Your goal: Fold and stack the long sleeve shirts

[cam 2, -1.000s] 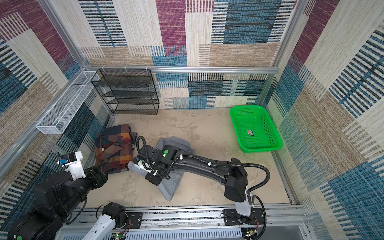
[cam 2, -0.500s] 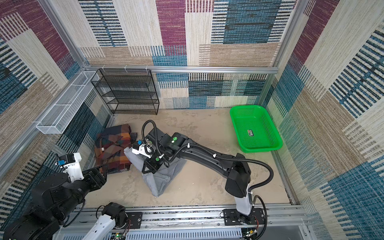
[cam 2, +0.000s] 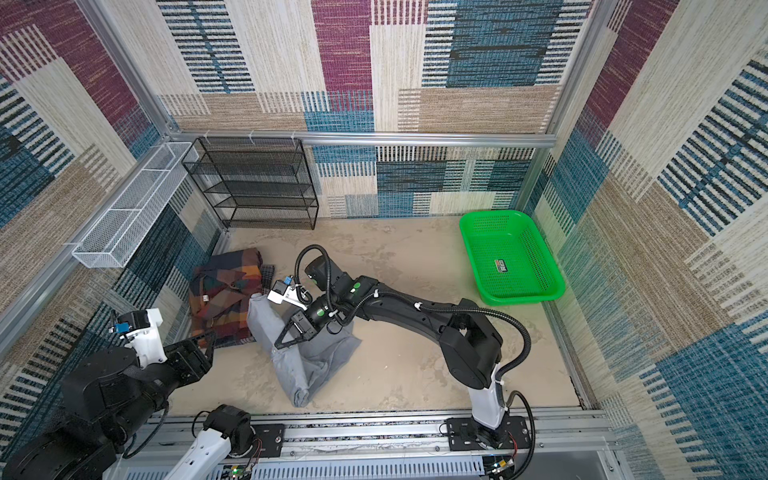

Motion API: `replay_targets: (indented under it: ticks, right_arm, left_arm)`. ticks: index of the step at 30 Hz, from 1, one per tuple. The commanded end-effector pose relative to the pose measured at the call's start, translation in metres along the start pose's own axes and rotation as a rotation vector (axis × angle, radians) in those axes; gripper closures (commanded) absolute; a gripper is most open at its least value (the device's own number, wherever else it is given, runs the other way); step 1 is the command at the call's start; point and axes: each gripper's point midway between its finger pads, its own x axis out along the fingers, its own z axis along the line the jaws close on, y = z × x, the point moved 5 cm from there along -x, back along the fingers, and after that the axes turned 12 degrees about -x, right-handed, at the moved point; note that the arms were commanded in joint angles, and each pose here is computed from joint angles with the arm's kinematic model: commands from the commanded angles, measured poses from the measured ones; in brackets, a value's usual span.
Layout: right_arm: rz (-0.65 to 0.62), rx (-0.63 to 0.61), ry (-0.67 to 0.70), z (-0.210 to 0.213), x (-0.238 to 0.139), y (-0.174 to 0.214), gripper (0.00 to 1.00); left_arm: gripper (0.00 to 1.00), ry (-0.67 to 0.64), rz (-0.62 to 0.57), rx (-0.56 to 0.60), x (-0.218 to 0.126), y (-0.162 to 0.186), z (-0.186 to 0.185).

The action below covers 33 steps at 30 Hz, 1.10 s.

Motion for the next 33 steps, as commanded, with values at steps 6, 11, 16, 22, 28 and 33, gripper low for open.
replay_targets:
  ticks: [6,11,16,22,28,33]
  right_arm:
    - [-0.063,-0.017,-0.177,-0.005,0.003,0.006,1.00]
    - [-0.092,0.005,-0.194,-0.021,-0.007,0.014,1.00]
    - [-0.084,0.045,-0.241,-0.041,-0.011,0.031,1.00]
    - [-0.090,0.063,-0.244,-0.064,-0.015,0.040,1.00]
    - [-0.131,0.068,-0.234,-0.079,-0.033,0.045,1.00]
    - [-0.135,0.072,-0.256,-0.085,-0.030,0.046,1.00]
  left_arm:
    - [0.40,-0.033,0.009,-0.012,0.002,0.002,0.005]
    - [0.41,-0.046,0.014,-0.015,0.003,0.002,0.005]
    - [0.41,-0.055,0.022,-0.022,0.006,0.003,0.005]
    - [0.41,-0.067,0.034,-0.025,0.009,0.004,0.006]
    - [0.41,-0.080,0.044,-0.026,0.013,0.006,0.006]
    - [0.41,-0.087,0.056,-0.039,0.017,0.008,0.007]
